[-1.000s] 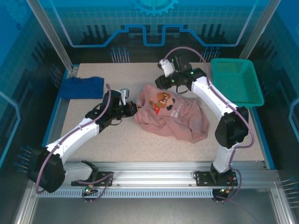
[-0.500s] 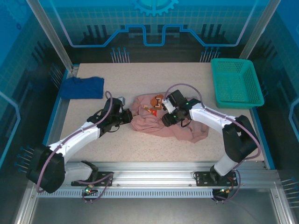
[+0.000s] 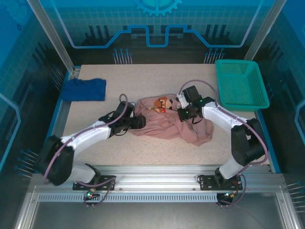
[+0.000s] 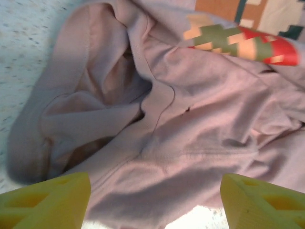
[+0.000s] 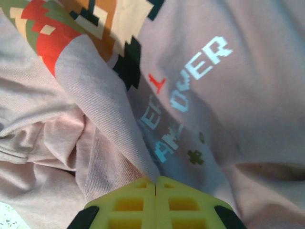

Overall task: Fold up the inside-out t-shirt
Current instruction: Turn the T-shirt inside out at the center of the table.

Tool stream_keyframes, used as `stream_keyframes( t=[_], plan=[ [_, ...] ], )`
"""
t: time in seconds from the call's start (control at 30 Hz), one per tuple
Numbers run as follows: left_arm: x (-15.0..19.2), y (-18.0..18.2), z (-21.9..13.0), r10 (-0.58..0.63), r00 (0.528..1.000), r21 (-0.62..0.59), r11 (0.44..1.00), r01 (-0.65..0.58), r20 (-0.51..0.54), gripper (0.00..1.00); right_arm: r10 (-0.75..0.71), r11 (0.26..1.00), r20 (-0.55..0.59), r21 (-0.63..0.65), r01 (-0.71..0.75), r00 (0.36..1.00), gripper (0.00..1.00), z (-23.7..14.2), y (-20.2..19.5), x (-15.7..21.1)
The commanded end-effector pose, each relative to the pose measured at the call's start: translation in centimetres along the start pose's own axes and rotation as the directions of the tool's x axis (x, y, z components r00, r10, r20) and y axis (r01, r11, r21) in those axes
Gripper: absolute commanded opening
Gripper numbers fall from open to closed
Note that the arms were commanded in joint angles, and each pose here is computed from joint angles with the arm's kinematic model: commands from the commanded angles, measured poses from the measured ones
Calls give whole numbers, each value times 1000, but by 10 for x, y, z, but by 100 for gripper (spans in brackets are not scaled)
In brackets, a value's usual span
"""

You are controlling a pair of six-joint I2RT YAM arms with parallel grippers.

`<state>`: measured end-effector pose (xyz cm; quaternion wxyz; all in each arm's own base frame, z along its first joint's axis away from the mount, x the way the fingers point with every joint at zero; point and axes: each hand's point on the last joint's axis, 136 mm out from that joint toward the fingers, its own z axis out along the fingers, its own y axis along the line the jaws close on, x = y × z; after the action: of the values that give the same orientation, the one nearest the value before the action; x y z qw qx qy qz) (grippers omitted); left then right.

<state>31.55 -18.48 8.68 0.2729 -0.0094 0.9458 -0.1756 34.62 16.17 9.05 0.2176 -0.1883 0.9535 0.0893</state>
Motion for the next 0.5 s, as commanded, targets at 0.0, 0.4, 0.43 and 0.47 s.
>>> stream_keyframes(
  t=[0.0,0.4,0.43,0.47],
  plan=[
    [-8,-11,18,81,996,11,997,-80,-42,74,23,1000,54,-14,-22,998,0,-17,-3,-17],
    [13,-10,58,85,978,-10,996,-89,-191,56,22,1000,50,-12,-22,999,1,-17,-5,-17],
    [15,-9,59,85,977,-15,996,-89,-197,52,24,1000,52,-12,-23,998,1,-17,-5,-18],
    [17,-9,60,85,976,-17,996,-90,-200,47,23,1000,53,-10,-23,998,2,-17,-6,-19]
  ],
)
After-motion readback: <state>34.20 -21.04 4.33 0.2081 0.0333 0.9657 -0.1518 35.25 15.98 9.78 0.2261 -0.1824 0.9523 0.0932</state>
